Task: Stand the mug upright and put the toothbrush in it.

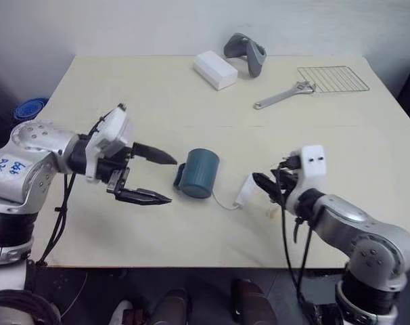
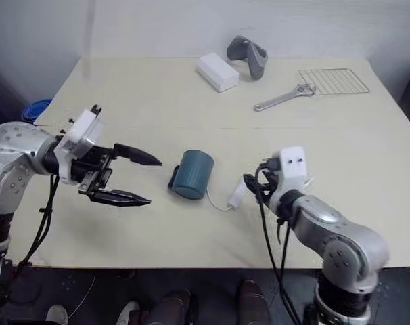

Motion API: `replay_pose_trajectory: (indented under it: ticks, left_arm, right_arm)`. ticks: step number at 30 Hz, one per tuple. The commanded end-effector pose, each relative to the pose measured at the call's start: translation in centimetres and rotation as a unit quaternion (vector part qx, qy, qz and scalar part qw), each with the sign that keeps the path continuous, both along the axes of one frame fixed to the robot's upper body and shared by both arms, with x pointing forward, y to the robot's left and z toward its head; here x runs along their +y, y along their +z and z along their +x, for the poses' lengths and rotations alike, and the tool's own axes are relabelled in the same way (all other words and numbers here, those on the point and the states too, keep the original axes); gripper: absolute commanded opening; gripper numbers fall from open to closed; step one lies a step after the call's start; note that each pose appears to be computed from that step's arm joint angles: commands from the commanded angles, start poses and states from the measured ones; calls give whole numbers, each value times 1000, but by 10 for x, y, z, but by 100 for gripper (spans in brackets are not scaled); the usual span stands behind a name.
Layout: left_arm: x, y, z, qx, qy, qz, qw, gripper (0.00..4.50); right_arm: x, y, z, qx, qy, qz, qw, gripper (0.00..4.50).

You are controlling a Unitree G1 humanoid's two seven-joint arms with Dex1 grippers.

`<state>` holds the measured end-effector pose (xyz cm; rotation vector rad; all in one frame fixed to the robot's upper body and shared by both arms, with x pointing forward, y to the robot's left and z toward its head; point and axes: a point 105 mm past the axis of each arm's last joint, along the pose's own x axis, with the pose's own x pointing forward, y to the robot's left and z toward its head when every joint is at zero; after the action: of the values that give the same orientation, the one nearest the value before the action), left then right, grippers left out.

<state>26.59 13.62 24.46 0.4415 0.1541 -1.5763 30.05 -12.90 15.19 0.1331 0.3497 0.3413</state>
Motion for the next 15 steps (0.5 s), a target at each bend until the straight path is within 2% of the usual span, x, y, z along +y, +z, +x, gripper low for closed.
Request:
replay_pose_trajectory:
  ticks: [1,4,6,10,15]
  left_arm:
    - [-1,0,1,-14,-8,14,1000,450]
    - [-3,0,1,-13,-11,14,1000,450]
    - [-2,-1,2,-13,-12,14,1000,450]
    - [-1,-5,3,-12,-11,17,1000,450]
    - [-2,-4,4,-15,-13,16,1000,450]
  right_arm:
    - [3,-6,5,13,-13,1,1000,285]
    - [-2,-17,9,36,-36,-11,999,285]
    - [0,-19,8,46,-35,6,998,285]
    - [38,-14,-2,61,46,115,990,285]
    - [43,-23,4,94,42,138,985,285]
